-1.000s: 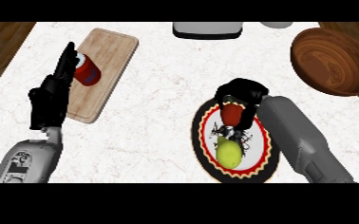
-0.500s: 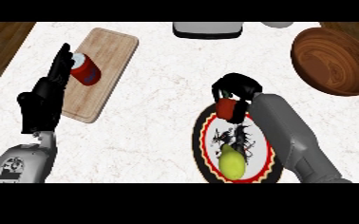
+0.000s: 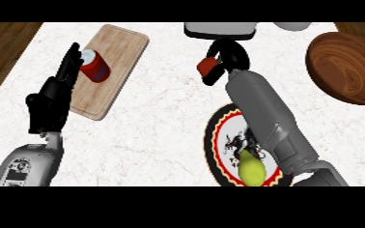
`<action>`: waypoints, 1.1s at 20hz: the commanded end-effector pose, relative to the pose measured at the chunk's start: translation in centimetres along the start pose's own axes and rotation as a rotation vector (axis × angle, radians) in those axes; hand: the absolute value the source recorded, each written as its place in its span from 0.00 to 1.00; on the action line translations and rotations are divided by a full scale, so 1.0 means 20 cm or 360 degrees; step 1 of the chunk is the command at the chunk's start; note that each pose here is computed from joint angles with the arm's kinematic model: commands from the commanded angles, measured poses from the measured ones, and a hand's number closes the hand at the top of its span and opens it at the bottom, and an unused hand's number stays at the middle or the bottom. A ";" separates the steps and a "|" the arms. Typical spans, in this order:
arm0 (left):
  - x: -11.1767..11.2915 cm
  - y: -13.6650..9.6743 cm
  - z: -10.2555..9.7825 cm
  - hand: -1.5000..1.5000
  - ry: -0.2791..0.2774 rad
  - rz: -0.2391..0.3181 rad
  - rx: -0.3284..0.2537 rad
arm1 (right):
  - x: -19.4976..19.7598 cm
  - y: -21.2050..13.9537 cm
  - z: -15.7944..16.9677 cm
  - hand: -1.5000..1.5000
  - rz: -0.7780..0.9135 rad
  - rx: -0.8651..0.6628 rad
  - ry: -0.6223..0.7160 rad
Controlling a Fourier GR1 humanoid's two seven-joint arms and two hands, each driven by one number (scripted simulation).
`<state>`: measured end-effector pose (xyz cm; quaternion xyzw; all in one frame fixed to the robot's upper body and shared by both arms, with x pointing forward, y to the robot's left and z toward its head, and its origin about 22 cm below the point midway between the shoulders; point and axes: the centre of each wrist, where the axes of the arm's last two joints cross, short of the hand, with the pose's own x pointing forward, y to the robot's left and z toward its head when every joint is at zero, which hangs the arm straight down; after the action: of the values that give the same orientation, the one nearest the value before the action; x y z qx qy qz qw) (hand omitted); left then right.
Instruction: Pick the bell pepper from the plate and place it in the bowl
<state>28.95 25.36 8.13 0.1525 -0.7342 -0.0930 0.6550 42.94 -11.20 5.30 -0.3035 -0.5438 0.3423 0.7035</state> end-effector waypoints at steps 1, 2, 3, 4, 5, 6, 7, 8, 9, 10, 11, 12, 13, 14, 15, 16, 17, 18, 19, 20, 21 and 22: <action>-0.01 -0.03 -0.02 0.50 -0.0026 -0.0001 -0.0029 | 0.26 -0.12 0.01 1.00 -0.0274 -0.0449 0.0122; 0.02 -0.02 0.00 0.50 -0.0023 0.0006 -0.0026 | 0.27 -0.13 0.01 1.00 -0.0303 -0.0547 0.0153; 0.04 -0.04 -0.04 0.50 -0.0014 -0.0008 -0.0011 | 0.37 -0.17 0.02 1.00 -0.0323 -0.0607 0.0150; 0.00 0.01 -0.03 0.50 -0.0018 -0.0025 0.0014 | 0.36 -0.16 0.02 1.00 -0.0335 -0.0696 0.0182; 0.01 -0.02 -0.06 0.50 -0.0002 -0.0001 -0.0010 | 0.45 -0.20 0.03 1.00 -0.0370 -0.0797 0.0138; 0.04 -0.04 -0.04 0.50 -0.0003 -0.0032 0.0006 | 0.42 -0.17 0.03 1.00 -0.0358 -0.0857 0.0198; 0.00 0.01 -0.06 0.50 0.0024 -0.0014 0.0005 | 0.46 -0.18 0.03 1.00 -0.0336 -0.0901 0.0248; 0.01 0.01 0.00 0.50 0.0015 -0.0008 0.0021 | 0.51 -0.20 0.04 1.00 -0.0346 -0.0937 0.0277; 0.02 0.01 -0.05 0.50 -0.0002 -0.0007 0.0047 | 0.52 -0.20 0.03 1.00 -0.0277 -0.0987 0.0332; 0.02 0.03 -0.05 0.50 0.0026 -0.0003 0.0066 | 0.52 -0.24 0.02 1.00 -0.0245 -0.1005 0.0389; -0.05 -0.01 0.00 0.50 0.0022 -0.0021 0.0049 | 0.50 -0.18 0.02 1.00 -0.0238 -0.1058 0.0402; 0.01 0.05 -0.05 0.50 0.0042 -0.0003 0.0055 | 0.41 -0.21 -0.01 1.00 -0.0234 -0.1084 0.0424; -0.04 0.00 0.01 0.50 0.0035 -0.0013 0.0075 | 0.47 -0.28 0.00 1.00 -0.0293 -0.1111 0.0409; 0.01 0.05 -0.08 0.50 0.0032 0.0014 0.0070 | 0.43 -0.27 -0.01 1.00 -0.0261 -0.1127 0.0449; -0.08 0.06 -0.02 0.50 0.0049 -0.0017 0.0095 | 0.34 -0.24 -0.02 1.00 -0.0285 -0.1178 0.0442; -0.04 0.06 0.00 0.50 0.0034 -0.0001 0.0072 | 0.32 -0.24 -0.02 1.00 -0.0305 -0.1194 0.0469; -0.08 0.03 0.03 0.50 0.0053 0.0005 0.0079 | 0.29 -0.30 -0.03 1.00 -0.0342 -0.1229 0.0476; -0.02 0.06 -0.02 0.50 0.0041 -0.0013 0.0082 | 0.20 -0.39 -0.06 1.00 -0.0347 -0.1280 0.0489; -0.02 0.06 0.01 0.50 0.0024 0.0002 0.0081 | 0.12 -0.43 -0.07 1.00 -0.0344 -0.1299 0.0484; -0.02 0.05 -0.01 0.50 0.0043 -0.0011 0.0088 | 0.08 -0.44 -0.07 1.00 -0.0384 -0.1349 0.0500; -0.07 0.06 -0.01 0.50 0.0048 -0.0018 0.0098 | -0.05 -0.41 -0.07 1.00 -0.0350 -0.1390 0.0493; -0.04 0.03 -0.03 0.50 0.0020 -0.0019 0.0085 | 0.03 -0.54 -0.08 1.00 -0.0396 -0.1422 0.0494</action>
<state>29.21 26.46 7.75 0.1726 -0.7287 -0.0747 0.6586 45.90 -13.65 13.02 -0.5410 -0.5557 -0.0018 0.6313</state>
